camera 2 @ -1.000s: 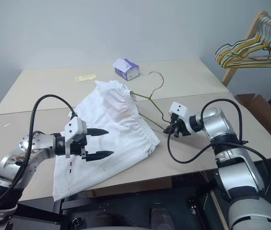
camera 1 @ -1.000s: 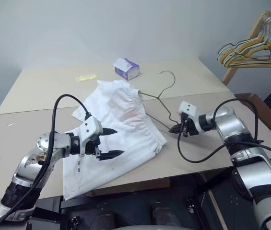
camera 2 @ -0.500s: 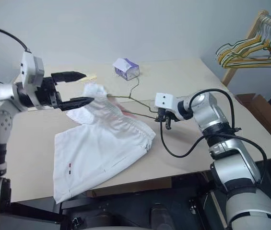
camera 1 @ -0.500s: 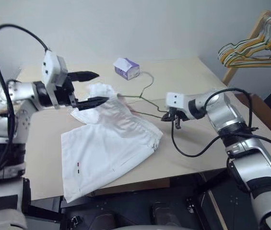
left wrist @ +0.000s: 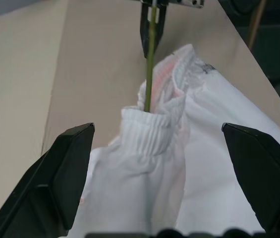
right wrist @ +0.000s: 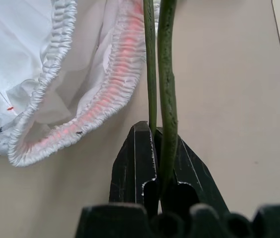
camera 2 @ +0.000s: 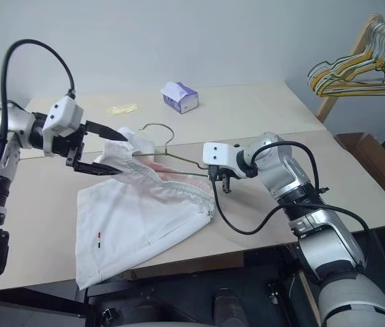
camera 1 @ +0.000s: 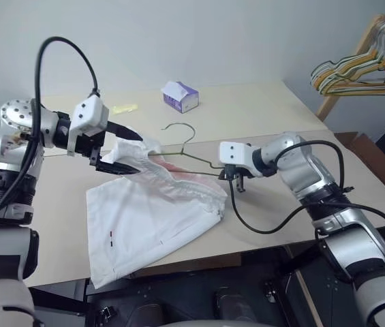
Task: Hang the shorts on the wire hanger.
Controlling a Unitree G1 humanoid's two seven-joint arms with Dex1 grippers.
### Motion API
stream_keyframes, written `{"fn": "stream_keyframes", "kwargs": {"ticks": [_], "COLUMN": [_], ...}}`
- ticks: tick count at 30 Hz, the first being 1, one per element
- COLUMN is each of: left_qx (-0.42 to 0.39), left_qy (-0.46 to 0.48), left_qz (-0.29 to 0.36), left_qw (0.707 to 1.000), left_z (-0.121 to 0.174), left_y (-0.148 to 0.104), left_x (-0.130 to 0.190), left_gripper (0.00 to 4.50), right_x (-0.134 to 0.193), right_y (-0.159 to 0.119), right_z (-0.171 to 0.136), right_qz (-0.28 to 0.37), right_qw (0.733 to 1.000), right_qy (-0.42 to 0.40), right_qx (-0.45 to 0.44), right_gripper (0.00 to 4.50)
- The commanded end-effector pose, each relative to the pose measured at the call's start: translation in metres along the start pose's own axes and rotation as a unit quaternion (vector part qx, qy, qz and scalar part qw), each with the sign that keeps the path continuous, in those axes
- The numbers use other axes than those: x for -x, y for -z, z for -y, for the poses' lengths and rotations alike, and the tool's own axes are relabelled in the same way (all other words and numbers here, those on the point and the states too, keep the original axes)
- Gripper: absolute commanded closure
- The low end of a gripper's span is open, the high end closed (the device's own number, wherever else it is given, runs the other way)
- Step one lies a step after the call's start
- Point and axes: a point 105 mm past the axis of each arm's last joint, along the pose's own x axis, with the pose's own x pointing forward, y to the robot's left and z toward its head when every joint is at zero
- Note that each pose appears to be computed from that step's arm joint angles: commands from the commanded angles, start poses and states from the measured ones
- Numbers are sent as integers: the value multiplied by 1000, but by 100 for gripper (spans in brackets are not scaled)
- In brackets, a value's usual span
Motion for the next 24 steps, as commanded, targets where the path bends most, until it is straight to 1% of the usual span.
{"fn": "stream_keyframes", "kwargs": {"ticks": [1,5,8,12,19,20,22,24], "left_qx": [-20,-8,-5,-4,-6,-6,-9,-11], "left_qy": [2,16,27,26,22,21,21,14], "left_qz": [-16,-20,-25,-23,-20,-20,-27,-34], "left_qw": [1000,1000,999,999,1000,1000,999,999], "left_z": [-6,-7,-6,-8,-11,-11,-12,-14], "left_y": [-4,-1,4,4,3,3,5,9], "left_x": [3,-5,-11,-12,-12,-12,-11,-11], "left_gripper": [3,3,60,189,428,446,446,446], "right_x": [7,9,9,10,11,11,10,11], "right_y": [-15,-21,-24,-25,-23,-22,-23,-29], "right_z": [3,-1,-2,-1,0,0,3,6], "right_qz": [12,19,19,17,11,7,12,30], "right_qw": [1000,1000,1000,1000,1000,1000,1000,999], "right_qy": [12,1,2,5,11,11,20,31], "right_qx": [16,14,14,12,16,15,14,16], "right_gripper": [450,450,450,450,450,450,450,450]}}
